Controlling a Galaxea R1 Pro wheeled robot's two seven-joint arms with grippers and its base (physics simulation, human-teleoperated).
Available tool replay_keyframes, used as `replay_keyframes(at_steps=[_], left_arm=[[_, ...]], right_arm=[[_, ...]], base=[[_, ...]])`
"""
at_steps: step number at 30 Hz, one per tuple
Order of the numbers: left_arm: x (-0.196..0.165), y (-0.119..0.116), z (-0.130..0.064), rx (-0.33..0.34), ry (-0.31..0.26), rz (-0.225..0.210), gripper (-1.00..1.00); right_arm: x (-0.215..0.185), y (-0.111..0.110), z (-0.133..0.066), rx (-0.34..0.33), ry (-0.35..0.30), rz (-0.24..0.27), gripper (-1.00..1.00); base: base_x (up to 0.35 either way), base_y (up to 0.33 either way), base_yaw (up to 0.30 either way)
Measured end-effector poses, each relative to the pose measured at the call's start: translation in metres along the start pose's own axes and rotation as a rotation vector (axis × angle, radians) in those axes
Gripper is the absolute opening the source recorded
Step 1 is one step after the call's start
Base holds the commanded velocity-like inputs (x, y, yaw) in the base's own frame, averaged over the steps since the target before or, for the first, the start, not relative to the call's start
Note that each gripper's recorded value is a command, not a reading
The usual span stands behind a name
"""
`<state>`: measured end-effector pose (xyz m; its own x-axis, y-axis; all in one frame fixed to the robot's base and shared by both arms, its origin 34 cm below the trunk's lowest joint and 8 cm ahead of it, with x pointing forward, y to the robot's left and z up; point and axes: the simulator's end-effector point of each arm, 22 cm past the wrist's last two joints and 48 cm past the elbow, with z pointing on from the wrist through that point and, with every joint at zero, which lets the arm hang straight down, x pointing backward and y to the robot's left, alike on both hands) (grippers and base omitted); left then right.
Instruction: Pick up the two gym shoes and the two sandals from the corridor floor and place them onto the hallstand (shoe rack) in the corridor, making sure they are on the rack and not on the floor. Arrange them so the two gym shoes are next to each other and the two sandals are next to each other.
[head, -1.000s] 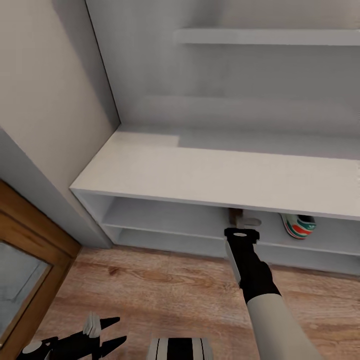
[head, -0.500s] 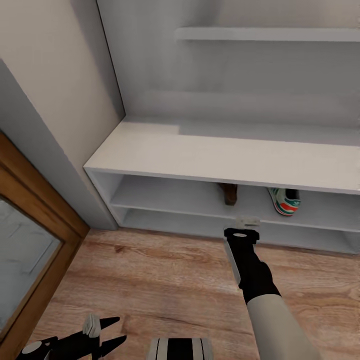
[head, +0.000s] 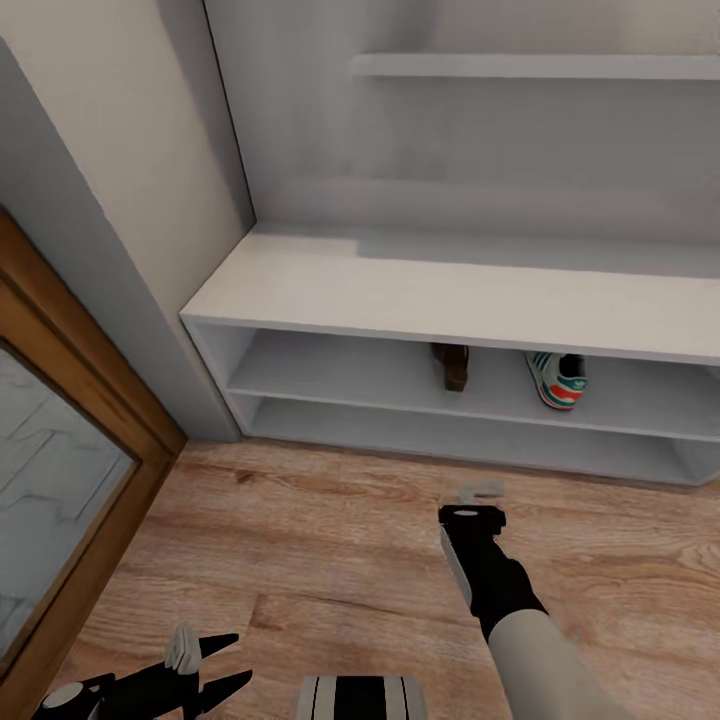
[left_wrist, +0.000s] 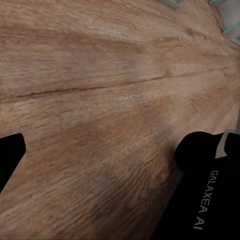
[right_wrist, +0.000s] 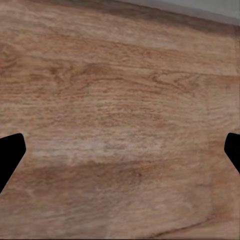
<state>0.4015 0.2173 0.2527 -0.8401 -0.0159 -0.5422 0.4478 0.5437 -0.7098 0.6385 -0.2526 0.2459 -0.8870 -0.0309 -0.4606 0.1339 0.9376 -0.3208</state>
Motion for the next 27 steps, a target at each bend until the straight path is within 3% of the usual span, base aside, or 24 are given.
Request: replay_keyframes(at_steps=[8, 10, 13, 16, 19, 20, 24, 25, 27], left_arm=[[0.0, 0.003, 0.001, -0.013, -0.001, -0.001, 1.0], [0.0, 0.007, 0.001, -0.035, 0.0, 0.001, 1.0], [-0.003, 0.01, 0.001, -0.052, -0.004, 0.008, 1.0], [-0.008, 0.013, 0.0, -0.074, -0.011, 0.017, 1.0], [-0.012, 0.017, -0.001, -0.104, -0.017, 0.024, 1.0], [-0.013, 0.021, -0.002, -0.125, -0.019, 0.025, 1.0], [-0.019, 0.024, -0.003, -0.152, -0.028, 0.035, 1.0], [-0.023, 0.026, -0.004, -0.162, -0.036, 0.044, 1.0], [-0.028, 0.026, -0.005, -0.165, -0.044, 0.054, 1.0]], right_arm=[[0.047, 0.018, 0.011, -0.026, -0.052, 0.017, 1.0], [0.086, 0.027, 0.013, -0.043, -0.067, 0.025, 1.0], [0.105, 0.033, 0.009, -0.059, -0.081, 0.027, 1.0], [0.119, 0.014, 0.017, -0.072, -0.094, 0.007, 1.0], [0.13, -0.001, 0.025, -0.135, -0.109, -0.016, 1.0], [0.14, -0.009, 0.031, -0.202, -0.113, -0.038, 1.0], [0.152, -0.024, 0.033, -0.318, -0.121, -0.076, 1.0], [0.158, -0.031, 0.033, -0.375, -0.121, -0.093, 1.0], [0.157, -0.037, 0.032, -0.388, -0.127, -0.1, 1.0]], base=[[-0.009, 0.0, 0.0], [-0.001, 0.0, 0.0], [0.0, 0.0, 0.0], [0.0, 0.0, 0.0], [0.0, 0.0, 0.0], [0.0, 0.0, 0.0], [0.0, 0.0, 0.0], [0.0, 0.0, 0.0], [0.0, 0.0, 0.0]])
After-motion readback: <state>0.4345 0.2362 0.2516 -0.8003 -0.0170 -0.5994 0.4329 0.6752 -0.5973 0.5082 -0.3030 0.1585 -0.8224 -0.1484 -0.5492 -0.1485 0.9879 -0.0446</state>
